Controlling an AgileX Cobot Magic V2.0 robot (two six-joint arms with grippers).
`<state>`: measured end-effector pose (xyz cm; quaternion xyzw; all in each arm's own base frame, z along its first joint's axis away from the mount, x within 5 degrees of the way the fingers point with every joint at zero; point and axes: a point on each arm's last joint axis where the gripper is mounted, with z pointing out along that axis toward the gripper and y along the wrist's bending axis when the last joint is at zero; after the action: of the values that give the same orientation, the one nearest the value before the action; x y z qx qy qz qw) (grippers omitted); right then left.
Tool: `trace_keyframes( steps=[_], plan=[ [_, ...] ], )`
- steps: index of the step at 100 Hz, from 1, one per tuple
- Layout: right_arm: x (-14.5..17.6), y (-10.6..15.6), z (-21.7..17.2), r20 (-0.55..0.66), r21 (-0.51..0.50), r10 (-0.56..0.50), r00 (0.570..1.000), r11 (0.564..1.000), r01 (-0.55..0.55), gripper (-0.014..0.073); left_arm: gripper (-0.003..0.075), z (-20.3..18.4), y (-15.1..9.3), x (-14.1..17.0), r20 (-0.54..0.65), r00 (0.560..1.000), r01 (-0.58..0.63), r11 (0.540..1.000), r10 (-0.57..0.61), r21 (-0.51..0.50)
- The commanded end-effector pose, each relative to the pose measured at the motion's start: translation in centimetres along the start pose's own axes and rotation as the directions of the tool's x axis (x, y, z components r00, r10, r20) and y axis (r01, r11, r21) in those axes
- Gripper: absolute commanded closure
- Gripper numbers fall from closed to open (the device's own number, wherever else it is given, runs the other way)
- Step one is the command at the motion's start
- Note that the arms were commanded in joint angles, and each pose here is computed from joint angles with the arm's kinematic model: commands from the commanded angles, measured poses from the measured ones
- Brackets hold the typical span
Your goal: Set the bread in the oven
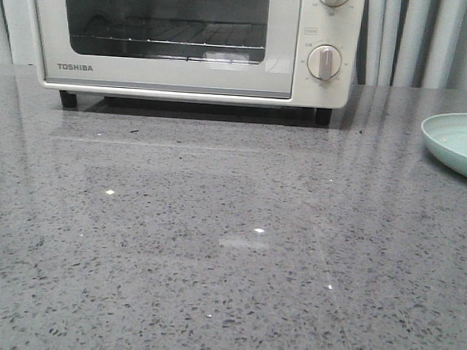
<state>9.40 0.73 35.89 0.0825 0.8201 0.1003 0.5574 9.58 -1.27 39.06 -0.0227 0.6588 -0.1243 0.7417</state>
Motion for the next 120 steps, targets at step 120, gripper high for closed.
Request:
trace_keyframes(
  steps=[120],
  plan=[
    [-5.5, 1.5, 1.6, -0.038, 0.014, -0.062, 0.997, 0.998, 0.063, 0.0652, 0.0741, 22.7, -8.7, 3.9, -0.225, 0.973, 0.01, 0.971, 0.045, 0.238]
  ],
)
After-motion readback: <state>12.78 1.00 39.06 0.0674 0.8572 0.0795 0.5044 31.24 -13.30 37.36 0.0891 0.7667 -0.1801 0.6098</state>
